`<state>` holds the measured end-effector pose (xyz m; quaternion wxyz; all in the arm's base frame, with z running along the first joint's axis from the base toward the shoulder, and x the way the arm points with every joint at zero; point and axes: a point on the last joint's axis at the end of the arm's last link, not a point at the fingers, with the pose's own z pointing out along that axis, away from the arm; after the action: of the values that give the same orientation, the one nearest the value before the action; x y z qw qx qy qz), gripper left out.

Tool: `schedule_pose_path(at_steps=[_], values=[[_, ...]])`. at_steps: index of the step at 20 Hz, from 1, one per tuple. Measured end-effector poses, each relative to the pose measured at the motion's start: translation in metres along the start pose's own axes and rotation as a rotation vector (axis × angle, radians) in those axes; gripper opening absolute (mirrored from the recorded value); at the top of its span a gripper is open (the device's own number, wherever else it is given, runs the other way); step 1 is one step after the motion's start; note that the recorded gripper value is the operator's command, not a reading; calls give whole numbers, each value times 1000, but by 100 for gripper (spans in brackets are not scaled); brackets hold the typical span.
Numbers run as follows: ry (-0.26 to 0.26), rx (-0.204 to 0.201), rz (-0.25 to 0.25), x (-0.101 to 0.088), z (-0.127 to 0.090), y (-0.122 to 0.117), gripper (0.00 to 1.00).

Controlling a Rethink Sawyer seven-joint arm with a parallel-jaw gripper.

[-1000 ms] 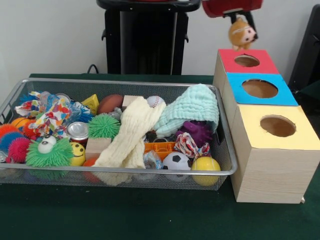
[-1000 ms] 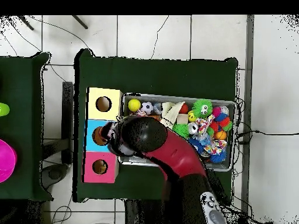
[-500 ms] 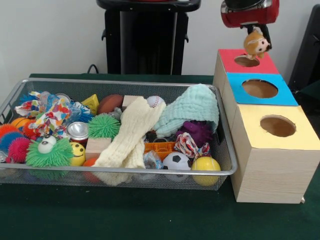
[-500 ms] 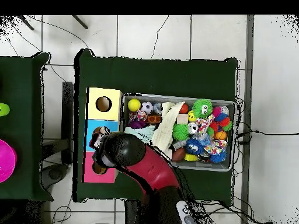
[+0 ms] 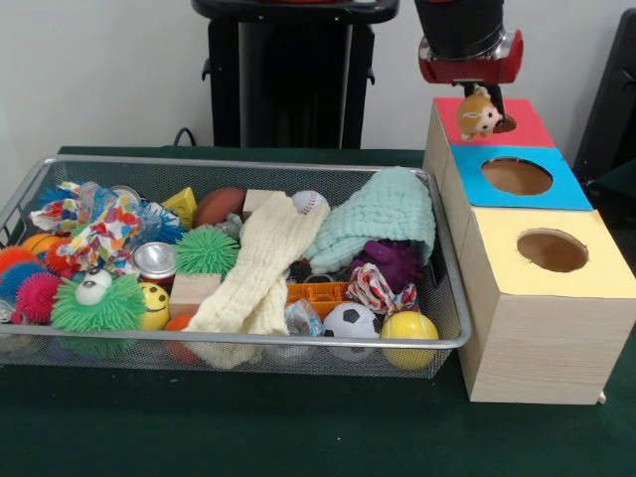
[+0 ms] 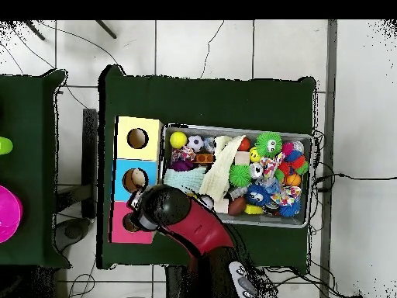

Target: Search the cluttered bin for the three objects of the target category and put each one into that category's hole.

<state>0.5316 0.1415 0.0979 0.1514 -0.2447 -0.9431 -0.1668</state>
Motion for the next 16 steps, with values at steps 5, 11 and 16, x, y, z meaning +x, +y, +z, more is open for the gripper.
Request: schedule_pose_path(at_steps=[5,11,16], values=[[22,26,19,4,12,-11,0],[69,28,41,13,13,-9,0],[116,17,76,22,14,-4,0]])
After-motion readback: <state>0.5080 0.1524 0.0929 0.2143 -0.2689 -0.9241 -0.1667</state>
